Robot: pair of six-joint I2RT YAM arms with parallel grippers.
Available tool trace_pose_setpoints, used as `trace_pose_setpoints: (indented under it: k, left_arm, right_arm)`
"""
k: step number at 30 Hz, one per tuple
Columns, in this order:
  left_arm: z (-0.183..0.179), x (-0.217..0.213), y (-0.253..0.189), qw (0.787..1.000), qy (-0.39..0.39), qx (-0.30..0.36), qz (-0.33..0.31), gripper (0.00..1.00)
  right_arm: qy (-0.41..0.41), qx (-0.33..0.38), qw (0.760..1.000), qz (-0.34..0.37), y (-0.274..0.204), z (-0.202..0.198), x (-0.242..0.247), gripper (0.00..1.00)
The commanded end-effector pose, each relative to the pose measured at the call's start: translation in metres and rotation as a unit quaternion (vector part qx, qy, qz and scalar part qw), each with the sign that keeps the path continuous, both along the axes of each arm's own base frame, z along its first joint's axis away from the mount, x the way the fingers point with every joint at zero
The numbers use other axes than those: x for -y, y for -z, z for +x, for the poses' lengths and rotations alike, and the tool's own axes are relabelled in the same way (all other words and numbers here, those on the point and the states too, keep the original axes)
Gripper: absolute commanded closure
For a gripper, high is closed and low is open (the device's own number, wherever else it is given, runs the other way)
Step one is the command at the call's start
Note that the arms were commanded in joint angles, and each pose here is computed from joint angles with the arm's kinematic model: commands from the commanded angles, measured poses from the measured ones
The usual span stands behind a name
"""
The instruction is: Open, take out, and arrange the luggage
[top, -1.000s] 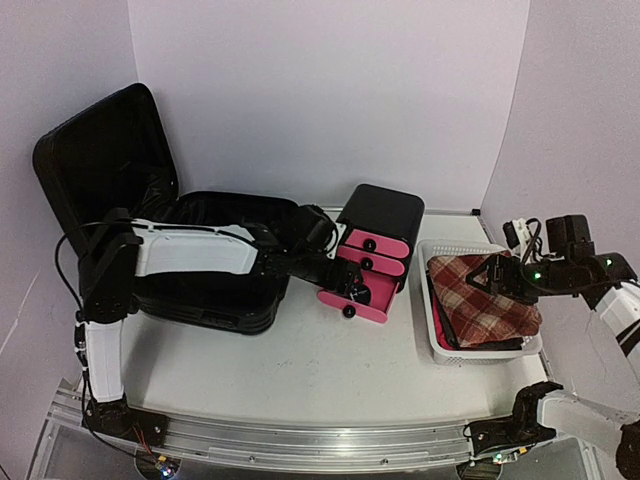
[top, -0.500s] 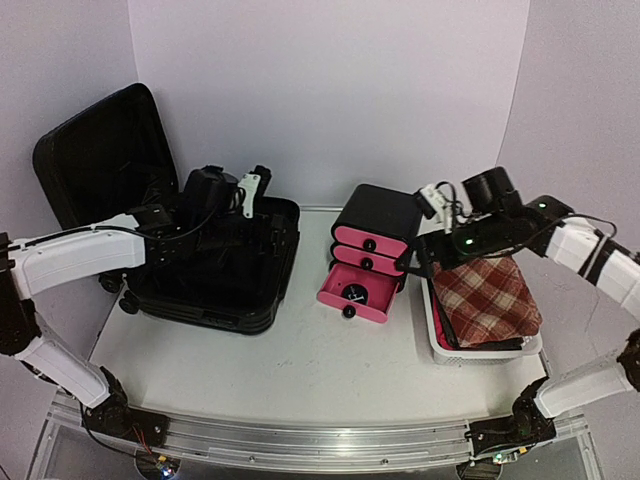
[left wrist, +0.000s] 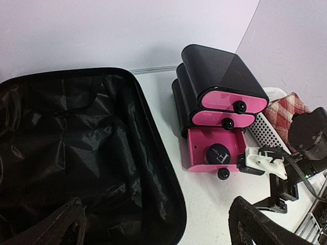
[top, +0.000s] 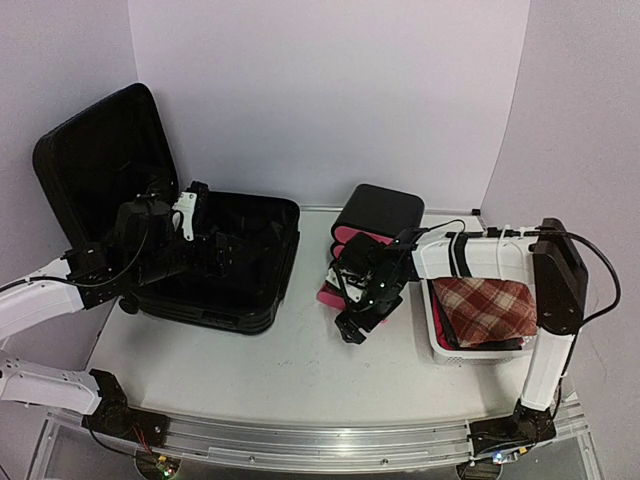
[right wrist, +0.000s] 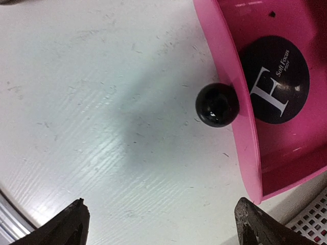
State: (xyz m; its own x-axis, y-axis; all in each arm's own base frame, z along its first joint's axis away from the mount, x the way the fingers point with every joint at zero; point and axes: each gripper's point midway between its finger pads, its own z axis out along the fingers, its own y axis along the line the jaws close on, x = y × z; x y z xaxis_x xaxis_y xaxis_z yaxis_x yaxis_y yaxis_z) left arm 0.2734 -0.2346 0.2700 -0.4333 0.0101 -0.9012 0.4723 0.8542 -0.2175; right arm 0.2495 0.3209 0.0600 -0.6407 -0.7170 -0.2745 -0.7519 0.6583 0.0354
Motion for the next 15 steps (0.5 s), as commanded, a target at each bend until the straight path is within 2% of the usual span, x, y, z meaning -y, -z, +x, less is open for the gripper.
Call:
trace_pose_setpoints:
  k: [1,6,15]
  left_arm:
    - [-0.002,-0.013,-0.012,0.999,-0.022,0.018,-0.026,0.02]
    - [-0.006,-0.012,-0.012,0.999,-0.019,0.011,-0.039,0.02]
    - [-0.004,-0.009,-0.016,0.999,-0.016,0.011,-0.042,0.02]
  right_arm:
    - [-0.002,0.048,0.999,-0.023,-0.007,0.024,-0.001,0.02]
    - [-0.016,0.025,0.999,-0.013,0.005,0.022,-0.014,0.02]
    - [-0.015,0.077,0.995,-0.061,0.019,0.043,-0.002,0.02]
